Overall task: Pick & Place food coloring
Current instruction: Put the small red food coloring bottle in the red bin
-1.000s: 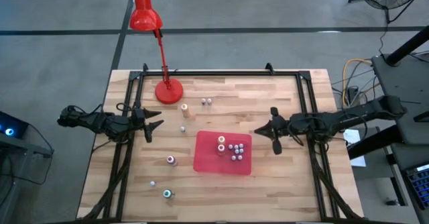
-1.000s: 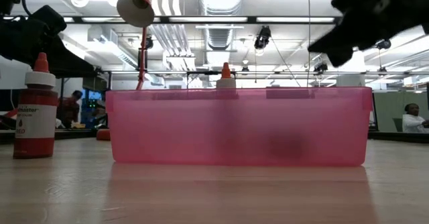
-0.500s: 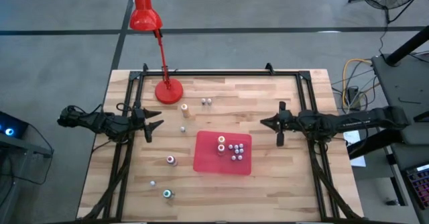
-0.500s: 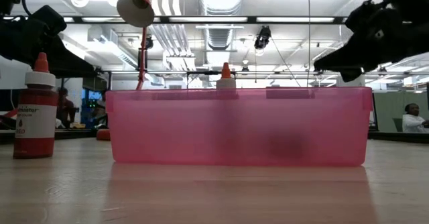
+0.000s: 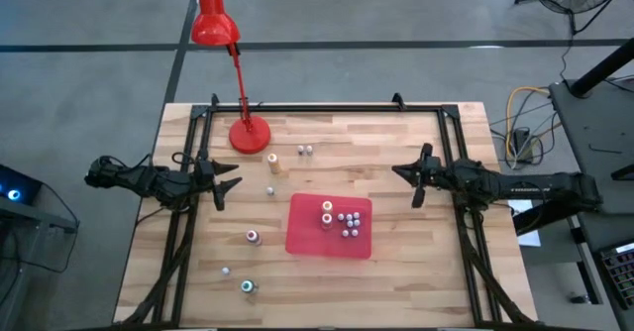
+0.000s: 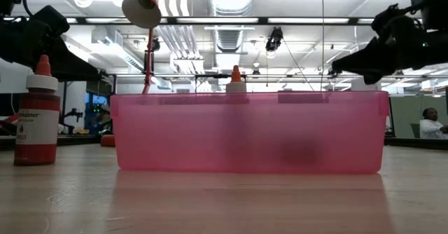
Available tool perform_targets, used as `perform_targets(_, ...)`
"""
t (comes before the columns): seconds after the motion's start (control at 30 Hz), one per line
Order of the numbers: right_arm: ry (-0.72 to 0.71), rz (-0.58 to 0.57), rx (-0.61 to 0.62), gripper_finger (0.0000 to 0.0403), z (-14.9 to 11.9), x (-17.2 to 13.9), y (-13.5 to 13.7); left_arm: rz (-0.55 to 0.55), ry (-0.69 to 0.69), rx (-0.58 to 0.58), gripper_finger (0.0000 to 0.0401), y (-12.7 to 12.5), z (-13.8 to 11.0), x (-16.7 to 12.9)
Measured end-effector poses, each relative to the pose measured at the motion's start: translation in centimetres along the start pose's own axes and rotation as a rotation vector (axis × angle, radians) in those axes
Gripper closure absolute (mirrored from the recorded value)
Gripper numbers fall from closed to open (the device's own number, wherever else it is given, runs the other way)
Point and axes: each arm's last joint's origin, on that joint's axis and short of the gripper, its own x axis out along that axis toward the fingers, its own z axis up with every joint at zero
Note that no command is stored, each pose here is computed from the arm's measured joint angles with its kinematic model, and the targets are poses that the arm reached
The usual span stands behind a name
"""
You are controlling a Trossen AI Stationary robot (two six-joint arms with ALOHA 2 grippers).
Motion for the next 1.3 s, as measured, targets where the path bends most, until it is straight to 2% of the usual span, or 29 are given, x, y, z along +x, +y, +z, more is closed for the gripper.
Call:
perform_targets(0.2,-0.088,-0.066,-0.078,0.0394,0.8,-1.1,-0.4,0.0,0.0,0.0,0.0231,0.0,0.0,0.0)
perform_targets(0.37,-0.082,-0.121,-0.071,0.0394,0.5,-2.0,-0.8,0.0,0.0,0.0,0.0231,0.0,0.0,0.0)
perform_targets(0.5,-0.129,-0.152,-0.066,0.0394,0.9,-2.3,-1.1,0.0,0.001,0.0,0.0231,0.0,0.0,0.0)
perform_targets(0.67,-0.159,-0.307,-0.03,0.0394,1.1,-2.5,-1.6,0.0,0.001,0.0,0.0231,0.0,0.0,0.0)
perform_targets(0.8,-0.154,-0.406,-0.084,0.0394,1.1,-2.6,-1.8,0.0,0.0,0.0,0.0231,0.0,0.0,0.0)
perform_targets(1.1,-0.112,-0.42,-0.131,0.0394,0.9,-2.4,-1.9,0.0,0.0,0.0,0.0231,0.0,0.0,0.0)
perform_targets(1.3,-0.103,-0.416,-0.074,0.0394,0.7,-2.2,-1.9,0.0,0.001,0.0,0.0231,0.0,0.0,0.0)
